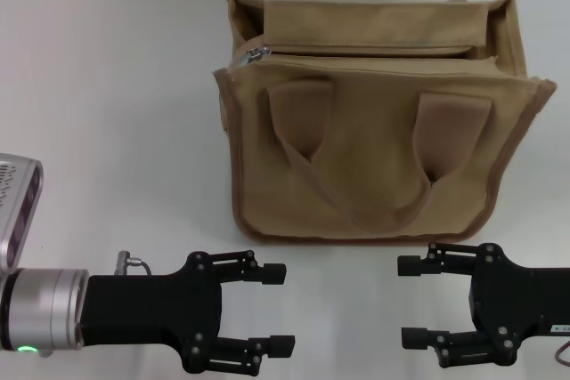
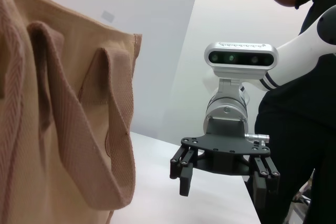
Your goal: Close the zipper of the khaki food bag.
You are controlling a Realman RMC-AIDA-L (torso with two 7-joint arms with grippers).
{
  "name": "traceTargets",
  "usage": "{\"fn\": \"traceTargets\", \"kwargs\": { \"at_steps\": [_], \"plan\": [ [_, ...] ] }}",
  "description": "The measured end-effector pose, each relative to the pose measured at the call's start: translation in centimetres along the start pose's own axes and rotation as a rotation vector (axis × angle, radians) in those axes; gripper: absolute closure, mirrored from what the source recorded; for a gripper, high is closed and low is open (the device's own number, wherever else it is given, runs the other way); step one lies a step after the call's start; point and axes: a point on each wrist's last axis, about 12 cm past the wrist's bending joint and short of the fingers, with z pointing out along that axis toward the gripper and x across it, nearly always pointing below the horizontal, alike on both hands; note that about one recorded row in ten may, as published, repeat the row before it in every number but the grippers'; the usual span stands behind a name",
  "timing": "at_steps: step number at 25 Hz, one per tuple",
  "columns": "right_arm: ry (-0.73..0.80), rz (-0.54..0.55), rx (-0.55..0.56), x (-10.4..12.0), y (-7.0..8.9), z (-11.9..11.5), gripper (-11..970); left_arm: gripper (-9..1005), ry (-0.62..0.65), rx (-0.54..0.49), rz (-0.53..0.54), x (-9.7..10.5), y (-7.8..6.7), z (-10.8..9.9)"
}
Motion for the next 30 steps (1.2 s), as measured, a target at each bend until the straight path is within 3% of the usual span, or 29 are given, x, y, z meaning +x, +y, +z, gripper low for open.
{"fn": "traceTargets", "kwargs": {
  "at_steps": [8, 14, 20, 25, 30],
  "plan": [
    [0.002, 0.0, 0.001, 0.0, 0.0, 0.0, 192, 201, -0.035, 0.013, 0.012, -0.6, 0.0, -0.1],
    [-0.004, 0.0, 0.003, -0.1, 0.0, 0.0, 193, 200, -0.161, -0.002, 0.05, -2.5, 0.4, -1.0],
    [-0.004, 0.0, 0.004, -0.1, -0.1, 0.0, 193, 200, -0.342, -0.143, 0.1, -4.0, 1.2, -2.3],
    [-0.003, 0.0, 0.007, 0.0, -0.1, 0.0, 193, 200, -0.562, -0.332, 0.175, -5.1, 1.9, -3.6],
    [-0.002, -0.002, 0.007, -0.1, -0.1, 0.0, 193, 201, -0.596, -0.462, 0.191, -5.1, 2.6, -4.5]
  ]
}}
